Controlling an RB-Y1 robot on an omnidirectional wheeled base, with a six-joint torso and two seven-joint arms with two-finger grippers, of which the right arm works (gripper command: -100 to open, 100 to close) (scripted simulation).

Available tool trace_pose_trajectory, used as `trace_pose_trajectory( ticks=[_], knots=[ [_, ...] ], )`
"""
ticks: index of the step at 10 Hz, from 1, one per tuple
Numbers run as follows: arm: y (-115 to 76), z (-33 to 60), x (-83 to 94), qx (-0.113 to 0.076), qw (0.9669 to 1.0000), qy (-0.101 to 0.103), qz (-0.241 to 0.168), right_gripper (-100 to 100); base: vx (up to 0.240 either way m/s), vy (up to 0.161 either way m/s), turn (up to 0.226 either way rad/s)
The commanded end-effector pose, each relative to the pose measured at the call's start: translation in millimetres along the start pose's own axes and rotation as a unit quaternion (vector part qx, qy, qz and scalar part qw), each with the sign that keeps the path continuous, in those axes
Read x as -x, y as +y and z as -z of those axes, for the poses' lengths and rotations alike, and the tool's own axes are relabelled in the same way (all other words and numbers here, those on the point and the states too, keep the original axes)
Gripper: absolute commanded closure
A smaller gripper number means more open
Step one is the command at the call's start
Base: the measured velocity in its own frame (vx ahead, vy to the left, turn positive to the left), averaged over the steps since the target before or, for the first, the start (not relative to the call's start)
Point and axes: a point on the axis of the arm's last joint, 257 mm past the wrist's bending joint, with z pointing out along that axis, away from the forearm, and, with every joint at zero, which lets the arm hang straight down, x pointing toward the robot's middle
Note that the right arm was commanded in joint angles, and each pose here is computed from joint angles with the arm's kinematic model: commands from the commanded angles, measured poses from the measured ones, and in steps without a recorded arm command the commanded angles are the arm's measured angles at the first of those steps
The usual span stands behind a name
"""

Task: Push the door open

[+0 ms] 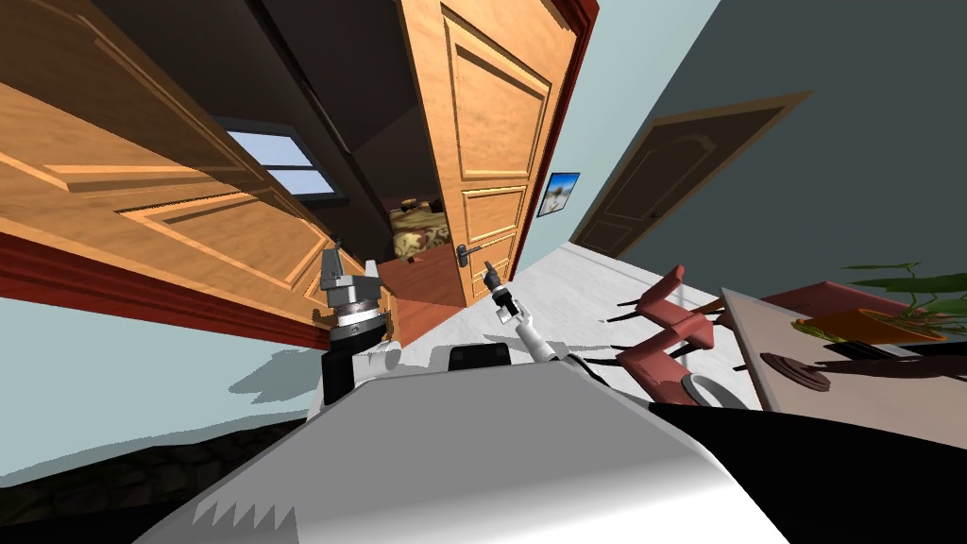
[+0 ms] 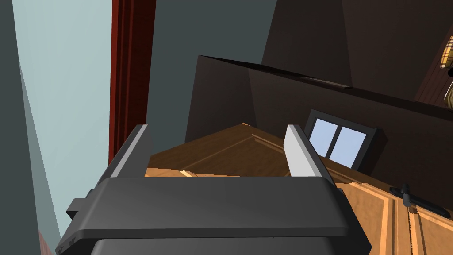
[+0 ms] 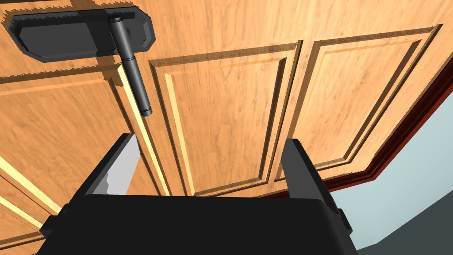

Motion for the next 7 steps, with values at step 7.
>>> trace_pose_trajectory(
  ticks=[7],
  knots=[
    [-47.9, -14.4, -16.7, -0.057, 0.9977, 0.034, 0.01, -100, 0.082, -0.024, -0.002]
  ],
)
